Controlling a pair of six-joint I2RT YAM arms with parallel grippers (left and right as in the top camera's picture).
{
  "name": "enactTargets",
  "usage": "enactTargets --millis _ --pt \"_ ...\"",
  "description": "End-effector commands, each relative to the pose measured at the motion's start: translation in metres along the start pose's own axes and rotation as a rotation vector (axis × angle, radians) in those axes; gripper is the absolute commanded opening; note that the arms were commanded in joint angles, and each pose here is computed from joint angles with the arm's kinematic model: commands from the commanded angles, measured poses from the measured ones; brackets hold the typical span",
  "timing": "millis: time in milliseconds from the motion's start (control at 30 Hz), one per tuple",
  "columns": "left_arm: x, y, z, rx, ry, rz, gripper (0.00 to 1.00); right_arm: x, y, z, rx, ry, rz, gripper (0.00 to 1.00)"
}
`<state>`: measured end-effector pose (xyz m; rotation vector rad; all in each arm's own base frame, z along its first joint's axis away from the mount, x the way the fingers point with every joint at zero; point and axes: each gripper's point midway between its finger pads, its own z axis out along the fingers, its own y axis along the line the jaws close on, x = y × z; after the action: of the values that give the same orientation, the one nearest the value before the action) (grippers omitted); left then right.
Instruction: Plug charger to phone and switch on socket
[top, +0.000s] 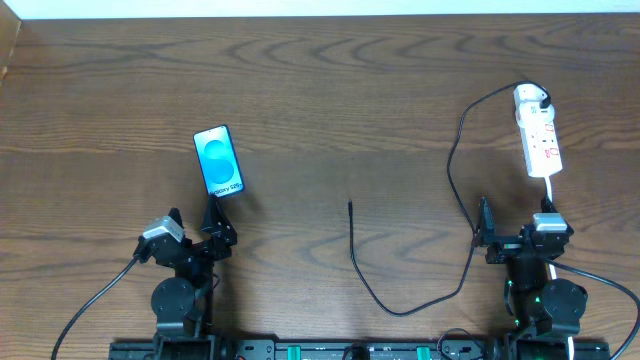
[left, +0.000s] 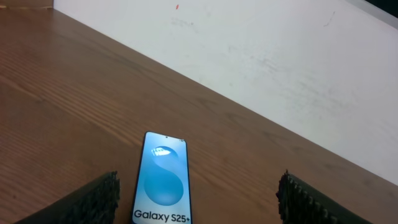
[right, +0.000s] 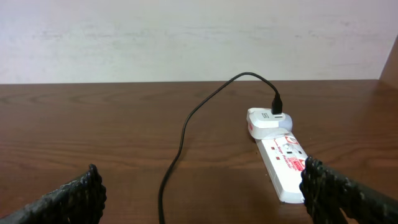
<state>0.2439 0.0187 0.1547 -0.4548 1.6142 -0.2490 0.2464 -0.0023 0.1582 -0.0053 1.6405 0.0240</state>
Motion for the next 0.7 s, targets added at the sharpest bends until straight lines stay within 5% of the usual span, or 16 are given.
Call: enactTargets --millis 0,667 --pt "0.0145 0.0103 0.0010 -0.036 0.041 0.026 0.81 0.0002 -0.0003 -0.0004 0.004 -0.001 -0.015 0.99" --pt "0.0144 0.0101 0.0010 -0.035 0.041 0.026 0.81 0.0002 -0.0003 -0.0004 0.004 -0.001 -0.015 0.99"
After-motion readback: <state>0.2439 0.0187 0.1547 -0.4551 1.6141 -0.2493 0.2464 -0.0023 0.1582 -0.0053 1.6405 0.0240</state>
